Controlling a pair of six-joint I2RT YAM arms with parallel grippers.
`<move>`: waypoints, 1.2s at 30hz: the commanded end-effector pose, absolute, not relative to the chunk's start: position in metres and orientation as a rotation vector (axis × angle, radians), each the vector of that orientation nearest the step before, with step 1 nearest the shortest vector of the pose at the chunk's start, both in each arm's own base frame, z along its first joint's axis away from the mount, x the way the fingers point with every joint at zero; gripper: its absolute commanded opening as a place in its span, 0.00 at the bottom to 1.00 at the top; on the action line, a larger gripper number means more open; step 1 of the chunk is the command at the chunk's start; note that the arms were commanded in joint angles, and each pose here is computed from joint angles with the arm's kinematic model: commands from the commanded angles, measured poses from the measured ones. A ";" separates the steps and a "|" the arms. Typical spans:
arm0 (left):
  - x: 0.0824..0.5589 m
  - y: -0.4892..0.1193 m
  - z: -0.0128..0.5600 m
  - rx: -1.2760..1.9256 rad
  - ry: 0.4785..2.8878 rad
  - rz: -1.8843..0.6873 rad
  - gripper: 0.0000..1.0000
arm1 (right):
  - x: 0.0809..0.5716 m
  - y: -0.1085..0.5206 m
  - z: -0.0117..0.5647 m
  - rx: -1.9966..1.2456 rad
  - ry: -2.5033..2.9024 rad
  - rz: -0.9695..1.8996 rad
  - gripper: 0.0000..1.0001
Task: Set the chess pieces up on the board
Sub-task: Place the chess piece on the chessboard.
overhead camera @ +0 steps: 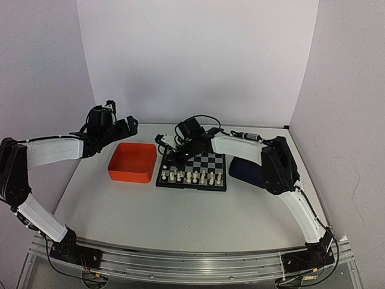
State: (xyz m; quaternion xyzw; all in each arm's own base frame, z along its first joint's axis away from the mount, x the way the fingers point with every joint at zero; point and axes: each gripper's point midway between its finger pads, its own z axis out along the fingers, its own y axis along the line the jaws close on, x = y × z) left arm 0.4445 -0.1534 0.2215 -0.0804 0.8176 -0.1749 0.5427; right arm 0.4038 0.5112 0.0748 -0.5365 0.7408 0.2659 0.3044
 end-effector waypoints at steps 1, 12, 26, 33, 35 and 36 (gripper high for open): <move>0.443 -0.144 0.237 -0.201 1.911 -0.377 1.00 | 0.407 0.521 0.078 -1.438 1.905 0.721 0.00; 0.445 -0.143 0.231 -0.205 1.925 -0.359 1.00 | 0.401 0.520 0.067 -1.461 1.918 0.740 0.00; 0.444 -0.140 0.228 -0.217 1.931 -0.343 1.00 | 0.396 0.518 0.055 -1.486 1.930 0.738 0.00; 0.440 -0.139 0.227 -0.219 1.936 -0.344 1.00 | 0.393 0.517 0.049 -1.495 1.942 0.728 0.01; 0.440 -0.139 0.226 -0.218 1.938 -0.345 1.00 | 0.391 0.517 0.048 -1.498 1.946 0.728 0.01; 0.440 -0.139 0.225 -0.218 1.941 -0.345 1.00 | 0.390 0.517 0.046 -1.500 1.949 0.728 0.01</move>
